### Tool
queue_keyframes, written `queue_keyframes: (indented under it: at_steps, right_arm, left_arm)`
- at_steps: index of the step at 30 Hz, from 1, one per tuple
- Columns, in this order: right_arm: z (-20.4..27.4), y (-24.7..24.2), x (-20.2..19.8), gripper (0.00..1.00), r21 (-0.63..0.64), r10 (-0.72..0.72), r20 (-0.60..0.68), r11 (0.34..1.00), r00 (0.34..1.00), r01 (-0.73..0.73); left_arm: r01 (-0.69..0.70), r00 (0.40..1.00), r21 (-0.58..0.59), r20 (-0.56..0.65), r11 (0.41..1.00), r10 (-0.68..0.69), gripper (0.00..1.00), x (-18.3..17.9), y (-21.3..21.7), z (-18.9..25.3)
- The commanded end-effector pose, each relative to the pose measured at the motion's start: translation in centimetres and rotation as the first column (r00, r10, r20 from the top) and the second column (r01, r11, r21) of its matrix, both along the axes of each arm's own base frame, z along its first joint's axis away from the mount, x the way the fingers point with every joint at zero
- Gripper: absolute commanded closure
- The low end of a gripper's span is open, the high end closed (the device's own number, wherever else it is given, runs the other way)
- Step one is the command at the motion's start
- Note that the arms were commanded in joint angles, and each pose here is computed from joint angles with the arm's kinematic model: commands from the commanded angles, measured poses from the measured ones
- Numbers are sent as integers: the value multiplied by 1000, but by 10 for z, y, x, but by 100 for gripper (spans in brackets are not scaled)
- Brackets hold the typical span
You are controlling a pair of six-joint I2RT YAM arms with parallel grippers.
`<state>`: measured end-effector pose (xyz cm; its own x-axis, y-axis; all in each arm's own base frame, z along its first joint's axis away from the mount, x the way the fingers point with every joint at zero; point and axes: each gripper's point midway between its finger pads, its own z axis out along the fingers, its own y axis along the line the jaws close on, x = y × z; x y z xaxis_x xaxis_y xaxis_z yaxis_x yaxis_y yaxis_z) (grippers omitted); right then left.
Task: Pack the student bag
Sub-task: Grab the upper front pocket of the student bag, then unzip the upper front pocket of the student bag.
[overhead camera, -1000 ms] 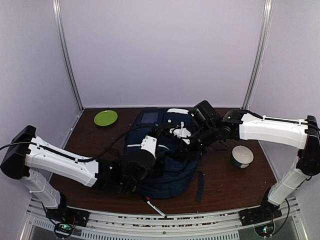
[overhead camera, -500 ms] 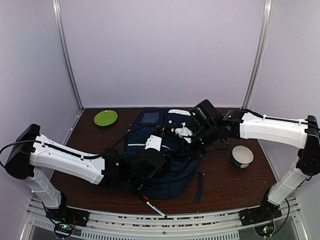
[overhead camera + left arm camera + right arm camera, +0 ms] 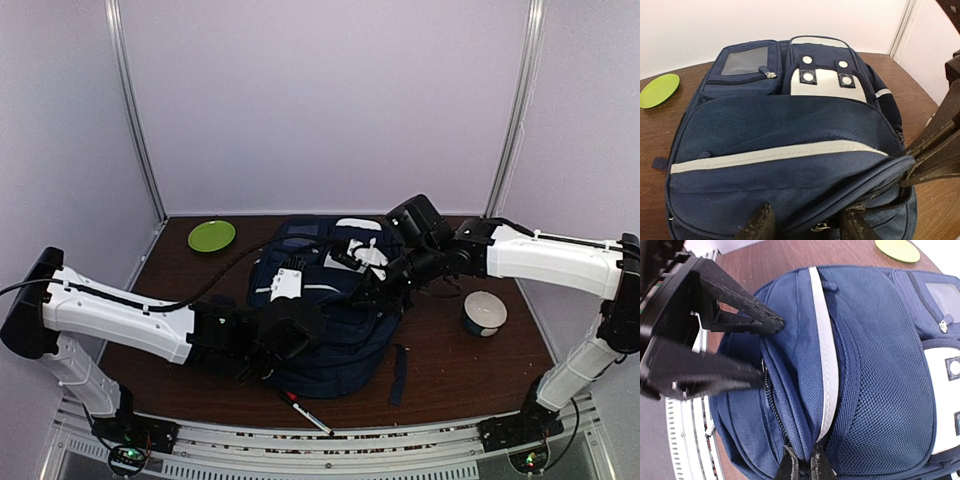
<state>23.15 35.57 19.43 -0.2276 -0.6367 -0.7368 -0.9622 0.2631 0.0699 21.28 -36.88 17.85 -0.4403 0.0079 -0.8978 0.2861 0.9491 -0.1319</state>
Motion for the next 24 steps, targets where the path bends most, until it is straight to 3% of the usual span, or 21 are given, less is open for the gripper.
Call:
queue_keyframes:
  at_steps: [1, 9, 13, 15, 18, 21, 24]
  right_arm:
    - [68, -6, 24, 100, 175, -68, 136, 984, 988, 43]
    - [52, -9, 26, 100, 144, -71, 126, 988, 989, 52]
    - [46, -11, 26, 100, 133, -73, 127, 990, 989, 56]
    - [44, -11, 26, 100, 128, -72, 121, 990, 990, 56]
    - [44, -10, 26, 100, 130, -70, 116, 990, 991, 55]
    - [44, -9, 27, 100, 128, -71, 116, 990, 991, 56]
    - [44, -10, 27, 100, 125, -71, 121, 991, 990, 55]
  left_arm:
    - [-137, 989, 272, -17, 952, 148, 55, 1, 80, -46]
    - [-267, 962, 348, 33, 899, 273, 56, 20, 128, -40]
    - [-272, 961, 320, 51, 908, 270, 56, 22, 135, -31]
    - [-194, 981, 300, 39, 934, 191, 55, 21, 122, -25]
    - [-1, 1000, 169, 21, 986, -3, 52, 13, 84, -7]
    - [169, 984, -24, 60, 985, -167, 52, 0, 49, 21]
    - [234, 972, -30, 13, 972, -233, 51, -4, 23, 20]
